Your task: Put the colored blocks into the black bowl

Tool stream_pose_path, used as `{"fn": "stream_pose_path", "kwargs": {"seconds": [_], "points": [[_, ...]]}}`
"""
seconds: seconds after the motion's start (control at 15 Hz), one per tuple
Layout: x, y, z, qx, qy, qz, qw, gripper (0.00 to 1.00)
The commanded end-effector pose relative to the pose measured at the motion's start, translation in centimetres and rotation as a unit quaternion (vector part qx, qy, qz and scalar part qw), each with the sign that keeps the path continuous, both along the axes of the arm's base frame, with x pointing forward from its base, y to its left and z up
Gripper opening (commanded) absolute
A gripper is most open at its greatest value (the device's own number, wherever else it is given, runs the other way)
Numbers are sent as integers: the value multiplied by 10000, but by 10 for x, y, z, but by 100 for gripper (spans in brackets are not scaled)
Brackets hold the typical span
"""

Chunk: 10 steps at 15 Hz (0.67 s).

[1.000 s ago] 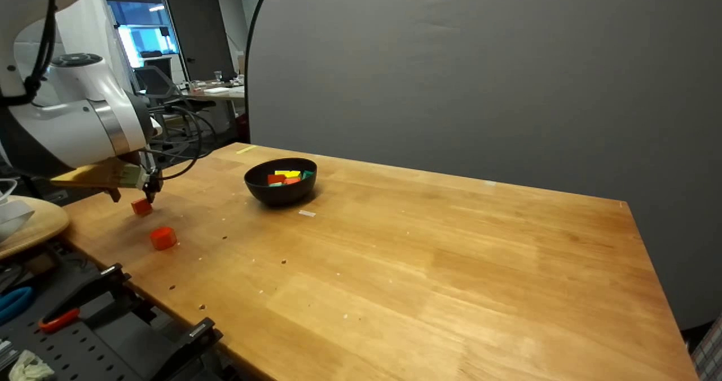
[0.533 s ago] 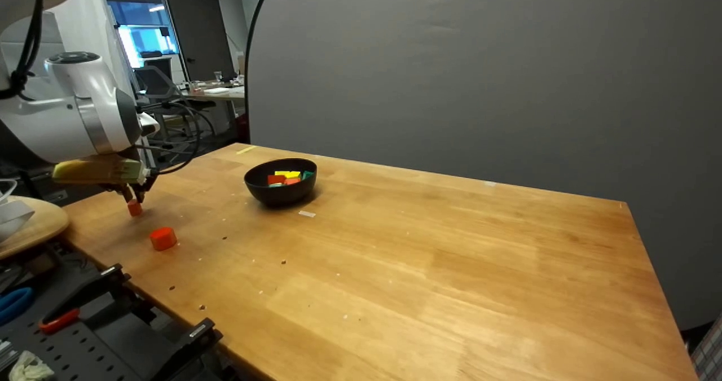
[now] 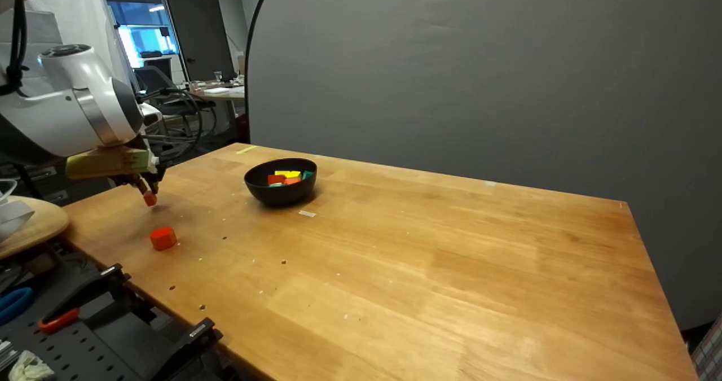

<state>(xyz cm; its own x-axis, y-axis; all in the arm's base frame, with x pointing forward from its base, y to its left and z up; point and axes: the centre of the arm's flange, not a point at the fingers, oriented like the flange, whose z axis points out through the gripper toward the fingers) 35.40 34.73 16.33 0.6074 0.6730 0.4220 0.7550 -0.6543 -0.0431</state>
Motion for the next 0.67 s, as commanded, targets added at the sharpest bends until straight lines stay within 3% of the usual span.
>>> {"fn": "stream_pose_path", "kwargs": {"seconds": [0.0, 0.27, 0.6], "points": [[4, -19, 41, 6, -919, -292, 9953, 12], [58, -80, 99, 260, -1570, -1207, 9799, 12], [134, -174, 93, -11, -2079, -2707, 9400, 12]]}}
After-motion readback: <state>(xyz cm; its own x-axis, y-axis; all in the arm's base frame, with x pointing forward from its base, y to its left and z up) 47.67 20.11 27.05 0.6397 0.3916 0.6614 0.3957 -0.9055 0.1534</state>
